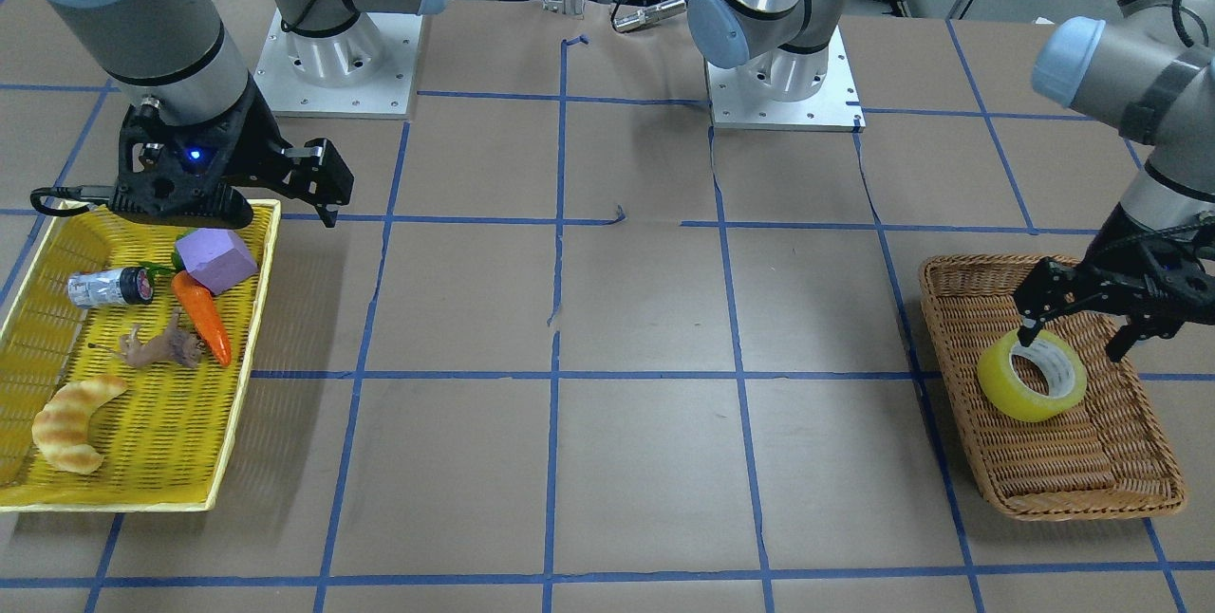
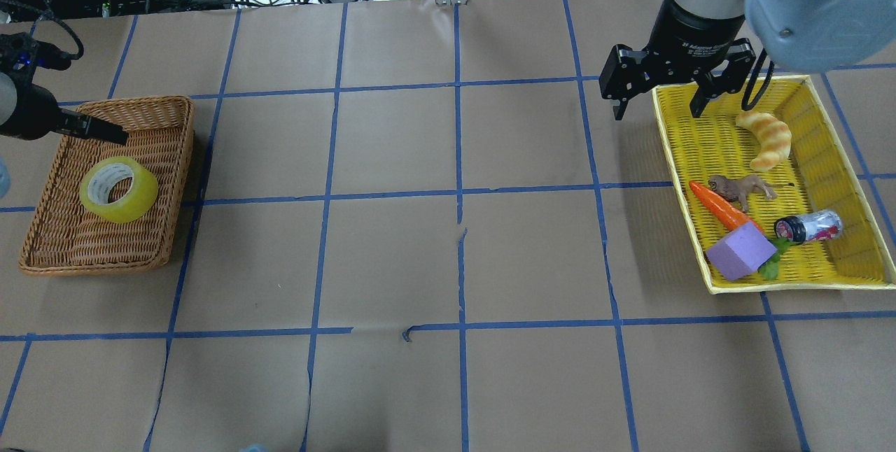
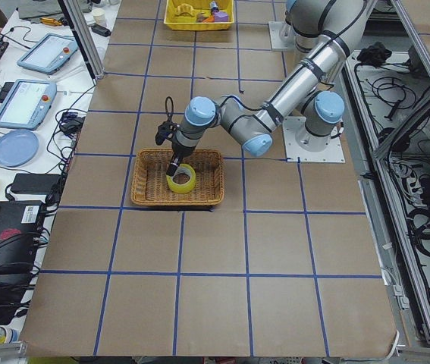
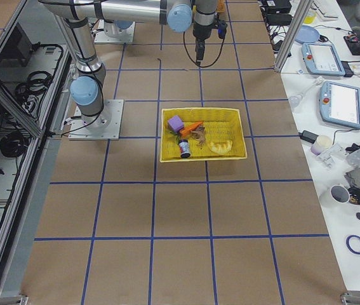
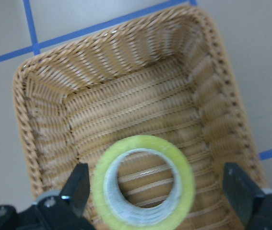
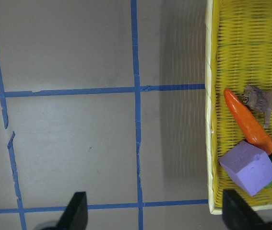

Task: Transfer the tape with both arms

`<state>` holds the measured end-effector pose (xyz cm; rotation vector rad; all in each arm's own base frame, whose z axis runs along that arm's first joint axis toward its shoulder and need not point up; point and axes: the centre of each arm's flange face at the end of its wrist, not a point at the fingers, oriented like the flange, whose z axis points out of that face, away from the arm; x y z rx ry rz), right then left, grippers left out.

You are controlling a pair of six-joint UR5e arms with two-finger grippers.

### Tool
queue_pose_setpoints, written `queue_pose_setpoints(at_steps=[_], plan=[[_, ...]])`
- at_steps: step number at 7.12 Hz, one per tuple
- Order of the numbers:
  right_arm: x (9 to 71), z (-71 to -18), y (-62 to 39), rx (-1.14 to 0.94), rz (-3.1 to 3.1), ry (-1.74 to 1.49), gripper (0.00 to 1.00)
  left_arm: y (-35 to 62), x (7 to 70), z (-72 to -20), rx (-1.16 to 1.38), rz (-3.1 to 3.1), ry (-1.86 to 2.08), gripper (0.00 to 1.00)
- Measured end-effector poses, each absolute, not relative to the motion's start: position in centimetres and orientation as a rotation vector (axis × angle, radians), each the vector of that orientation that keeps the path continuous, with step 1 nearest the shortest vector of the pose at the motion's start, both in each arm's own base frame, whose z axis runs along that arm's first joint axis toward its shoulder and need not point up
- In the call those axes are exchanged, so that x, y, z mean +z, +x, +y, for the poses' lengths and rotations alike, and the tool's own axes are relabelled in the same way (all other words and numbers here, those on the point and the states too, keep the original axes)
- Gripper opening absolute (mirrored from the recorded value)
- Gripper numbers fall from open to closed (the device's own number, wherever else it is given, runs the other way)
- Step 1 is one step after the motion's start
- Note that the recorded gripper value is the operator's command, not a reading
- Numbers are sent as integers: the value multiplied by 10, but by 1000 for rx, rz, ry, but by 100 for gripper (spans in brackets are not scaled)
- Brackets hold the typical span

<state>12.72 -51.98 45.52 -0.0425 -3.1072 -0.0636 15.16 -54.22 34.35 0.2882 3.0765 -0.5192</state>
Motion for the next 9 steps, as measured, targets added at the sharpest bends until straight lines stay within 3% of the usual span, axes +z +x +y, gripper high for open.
queue_pose_setpoints(at_steps=[5,9], plan=[[478,-508,127,-32,-3113,-46,100,-54,418,-517,-193,3182,-164,100],[475,-501,126,-113,-3116,-32,100,-106,480,-486,66,3166,-169,100]])
